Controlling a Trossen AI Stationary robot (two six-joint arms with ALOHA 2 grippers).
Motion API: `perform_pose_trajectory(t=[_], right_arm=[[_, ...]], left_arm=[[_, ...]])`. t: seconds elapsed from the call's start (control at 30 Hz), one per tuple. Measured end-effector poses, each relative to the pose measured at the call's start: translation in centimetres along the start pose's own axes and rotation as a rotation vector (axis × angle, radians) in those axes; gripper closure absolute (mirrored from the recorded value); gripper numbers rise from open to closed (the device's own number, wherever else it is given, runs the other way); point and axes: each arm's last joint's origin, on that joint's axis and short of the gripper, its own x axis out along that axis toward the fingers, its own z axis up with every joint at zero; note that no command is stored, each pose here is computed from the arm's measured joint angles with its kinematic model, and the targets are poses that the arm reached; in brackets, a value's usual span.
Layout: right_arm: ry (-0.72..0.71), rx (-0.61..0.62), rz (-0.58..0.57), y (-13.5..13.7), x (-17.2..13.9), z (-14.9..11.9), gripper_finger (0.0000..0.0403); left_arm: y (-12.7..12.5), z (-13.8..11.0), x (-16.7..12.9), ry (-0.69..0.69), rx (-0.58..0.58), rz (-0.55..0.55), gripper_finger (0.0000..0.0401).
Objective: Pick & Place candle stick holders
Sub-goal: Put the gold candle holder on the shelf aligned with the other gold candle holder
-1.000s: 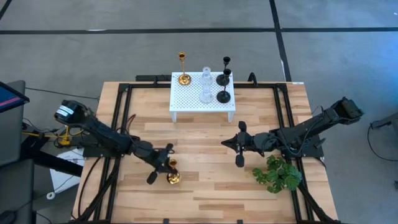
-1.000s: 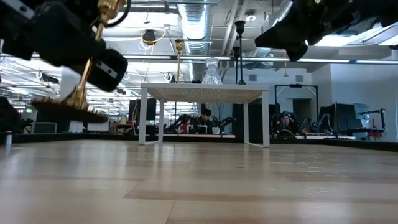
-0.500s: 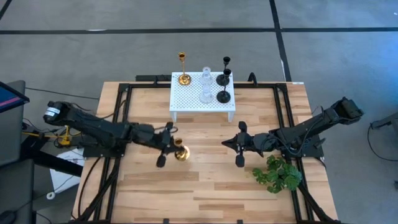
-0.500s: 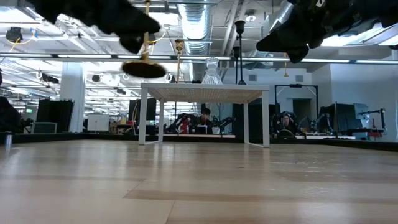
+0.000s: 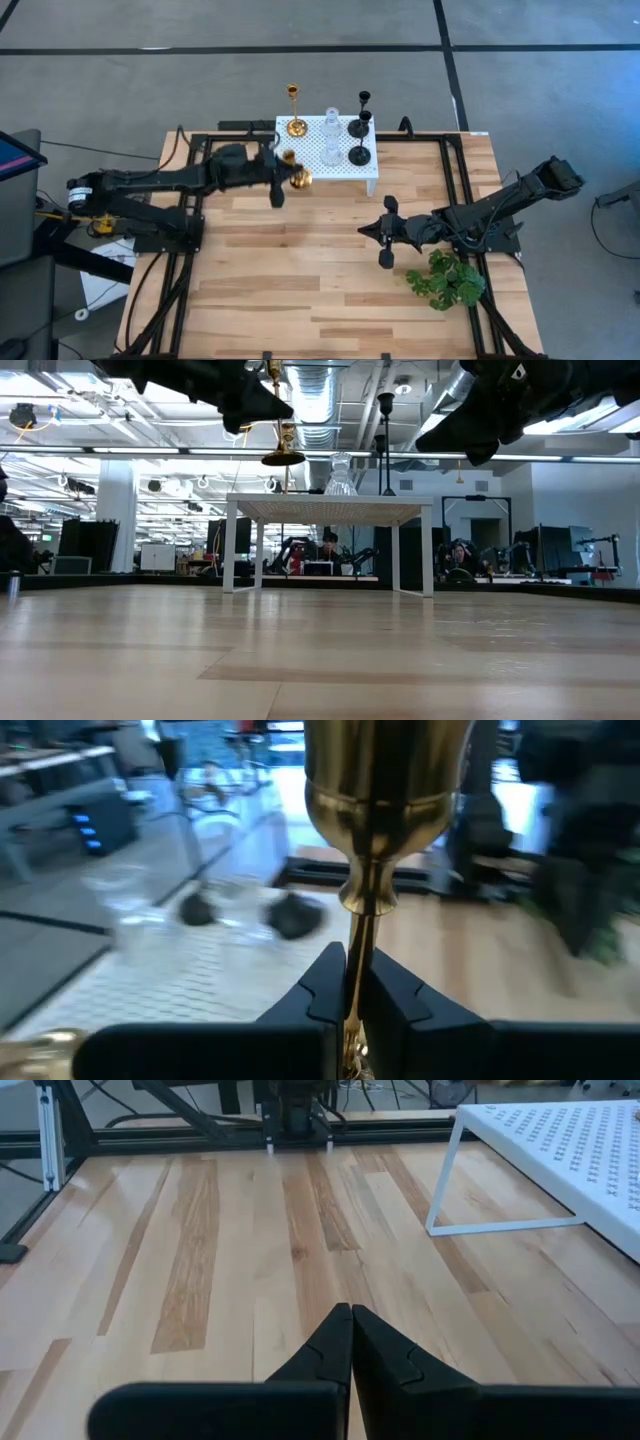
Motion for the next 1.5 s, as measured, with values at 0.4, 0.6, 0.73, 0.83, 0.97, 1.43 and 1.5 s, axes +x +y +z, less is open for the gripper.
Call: perform_pose_trajectory(t=[0.4, 0.6, 0.73, 0.83, 0.97, 1.43, 1.5], right_arm=[[-0.004, 0.003, 0.0, 0.0, 0.0, 0.0, 0.0403], [-0.004, 0.004, 0.0, 0.0, 0.0, 0.0, 0.0403], [-0.004, 0.003, 0.002, 0.0, 0.0, 0.0, 0.0403], [-0.004, 0.003, 0.003, 0.0, 0.0, 0.0, 0.0403], [-0.001, 0.002, 0.003, 0.0, 0.0, 0.0, 0.0403], [0.013, -0.005, -0.001, 0.0, 0.0, -0.1, 0.0403], [0.014, -0.005, -0.001, 0.0, 0.0, -0.1, 0.0403]], left_arm=[[5.0, -0.5, 2.5, 0.069, -0.039, 0.2, 0.0384], [5.8, -1.7, 4.5, 0.128, -0.05, 0.186, 0.0384], [6.3, -2.2, 5.1, 0.149, -0.053, 0.196, 0.0384], [6.6, -2.2, 5.1, 0.154, -0.055, 0.214, 0.0384], [6.6, -2.1, 4.7, 0.162, -0.054, 0.237, 0.0384], [6.5, -2.1, 4.2, 0.206, -0.082, 0.25, 0.0379], [6.5, -2.1, 4.2, 0.205, -0.081, 0.25, 0.037]])
